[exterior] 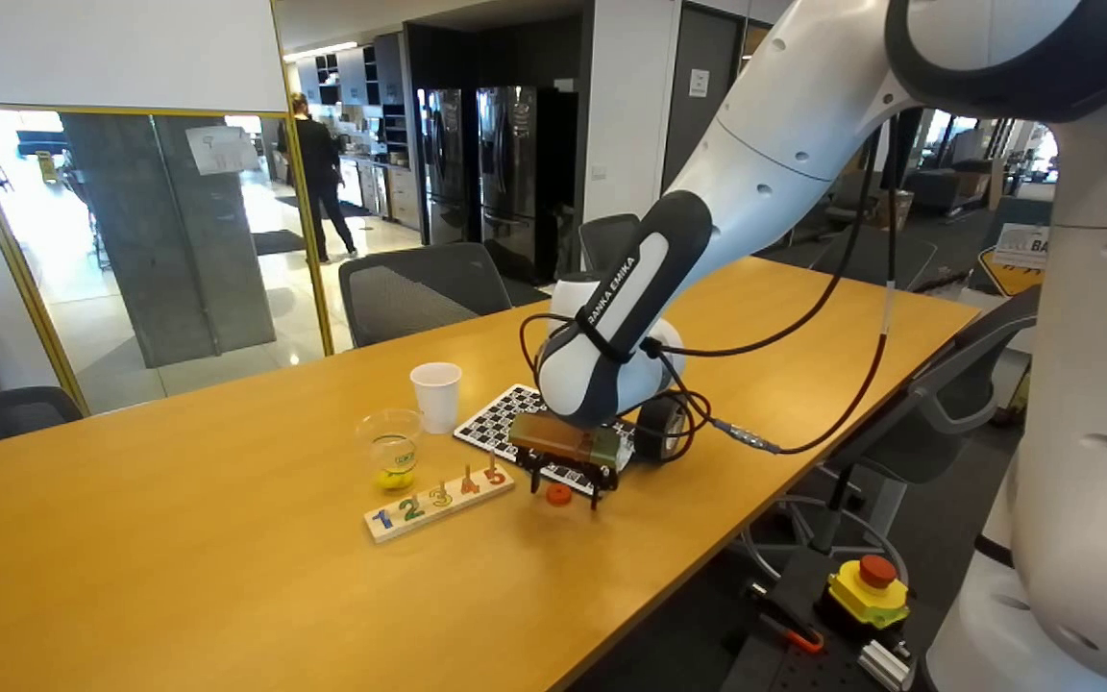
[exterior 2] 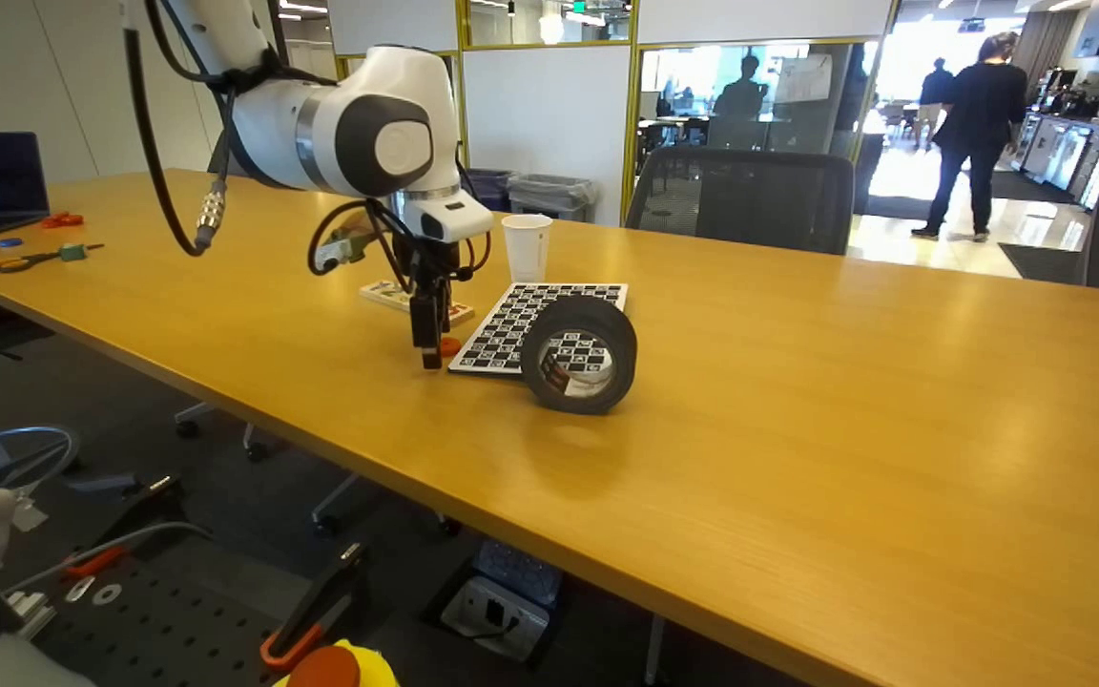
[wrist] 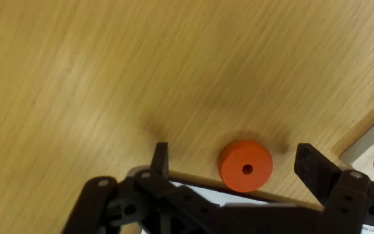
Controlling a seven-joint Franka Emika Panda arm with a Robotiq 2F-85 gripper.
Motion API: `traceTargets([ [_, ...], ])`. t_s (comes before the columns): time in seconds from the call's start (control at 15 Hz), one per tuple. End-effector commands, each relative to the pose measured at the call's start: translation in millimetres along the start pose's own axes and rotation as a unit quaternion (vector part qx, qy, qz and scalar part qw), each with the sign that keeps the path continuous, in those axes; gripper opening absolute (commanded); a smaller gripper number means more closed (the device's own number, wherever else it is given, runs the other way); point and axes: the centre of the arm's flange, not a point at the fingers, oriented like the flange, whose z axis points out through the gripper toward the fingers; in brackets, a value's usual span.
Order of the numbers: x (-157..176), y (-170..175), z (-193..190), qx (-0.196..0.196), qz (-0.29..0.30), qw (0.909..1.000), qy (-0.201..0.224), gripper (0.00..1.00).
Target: Pick up the orange and yellow objects on the table and put them in the two cups
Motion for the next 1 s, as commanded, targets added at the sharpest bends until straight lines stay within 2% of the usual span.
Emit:
traceTargets([
  [0.0,1,-9,1,0.016,-0.011,0.9998,0.000,1.00],
  [0.87,8,-20,2,0.020,-0.010,0.9998,-0.002,1.00],
  [0.93,8,-21,2,0.019,-0.009,0.9998,-0.003,0.93],
])
